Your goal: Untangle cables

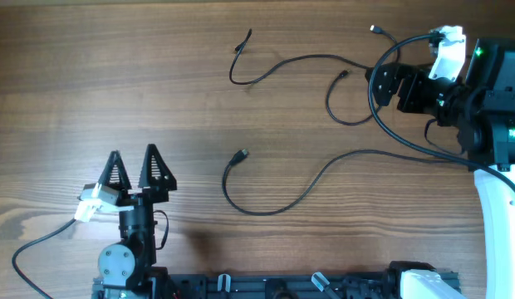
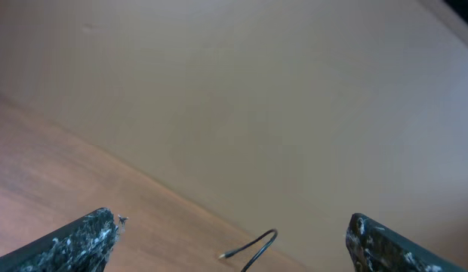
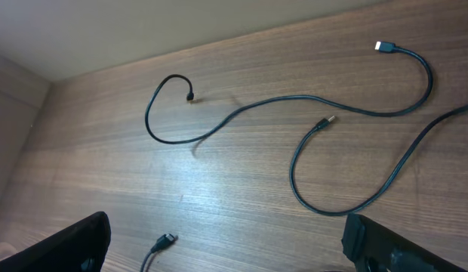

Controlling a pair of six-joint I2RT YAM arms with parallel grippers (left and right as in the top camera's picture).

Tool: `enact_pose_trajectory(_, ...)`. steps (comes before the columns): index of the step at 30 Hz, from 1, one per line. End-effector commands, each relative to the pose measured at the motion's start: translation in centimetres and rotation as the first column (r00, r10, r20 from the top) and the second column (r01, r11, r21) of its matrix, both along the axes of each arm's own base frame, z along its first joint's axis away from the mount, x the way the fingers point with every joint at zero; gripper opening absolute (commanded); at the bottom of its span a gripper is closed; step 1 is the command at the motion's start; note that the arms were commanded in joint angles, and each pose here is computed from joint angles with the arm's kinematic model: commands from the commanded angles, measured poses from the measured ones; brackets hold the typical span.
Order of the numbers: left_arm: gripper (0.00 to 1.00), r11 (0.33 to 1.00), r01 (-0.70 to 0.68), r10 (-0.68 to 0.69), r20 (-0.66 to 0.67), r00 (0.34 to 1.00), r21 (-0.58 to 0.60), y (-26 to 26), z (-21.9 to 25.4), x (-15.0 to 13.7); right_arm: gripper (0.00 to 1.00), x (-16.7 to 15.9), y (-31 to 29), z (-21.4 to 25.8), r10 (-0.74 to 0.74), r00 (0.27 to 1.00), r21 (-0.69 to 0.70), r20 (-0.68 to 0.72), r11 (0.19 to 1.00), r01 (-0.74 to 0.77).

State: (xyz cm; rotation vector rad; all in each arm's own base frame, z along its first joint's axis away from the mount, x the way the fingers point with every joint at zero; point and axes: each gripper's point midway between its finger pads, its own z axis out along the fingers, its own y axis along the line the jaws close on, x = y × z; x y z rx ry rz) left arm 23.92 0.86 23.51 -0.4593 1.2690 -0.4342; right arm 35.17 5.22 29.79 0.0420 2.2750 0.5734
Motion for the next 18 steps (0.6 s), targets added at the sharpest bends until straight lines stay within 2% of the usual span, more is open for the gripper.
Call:
enact_pose_trajectory(1, 1.0, 0.999, -0.03, 0.031, -0.036, 0.999, 0.021, 0.4, -1.1, 0.1, 1.0, 0.1, 0.3, -0.2, 0.024, 1.0, -0.003, 0.001, 1.0, -0.024)
enact_pose_trajectory(7, 1.0, 0.985, 0.005, 0.016, -0.125, 0.992, 0.17, -0.4, -3.1, 0.5, 1.0, 0.1, 0.3, -0.2, 0.024, 1.0, -0.002, 0.001, 1.0, -0.024)
enact_pose_trajectory(12, 1.0, 0.973, 0.06, 0.012, -0.304, 0.953, 0.225, -0.3, -7.5, 0.7, 1.0, 0.1, 0.3, -0.1, 0.024, 1.0, -0.002, 0.001, 1.0, -0.024)
enact_pose_trajectory(14, 1.0, 0.947, 0.122, -0.022, -0.318, 0.948, 0.299, -1.1, -7.8, 0.7, 1.0, 0.1, 0.3, -0.1, 0.024, 1.0, -0.002, 0.001, 1.0, -0.024)
enact_pose_trajectory(18, 1.0, 0.933, 0.137, -0.025, -0.322, 0.947, 0.332, -1.3, -7.9, 0.7, 1.0, 0.1, 0.3, -0.1, 0.024, 1.0, -0.002, 0.001, 1.0, -0.024)
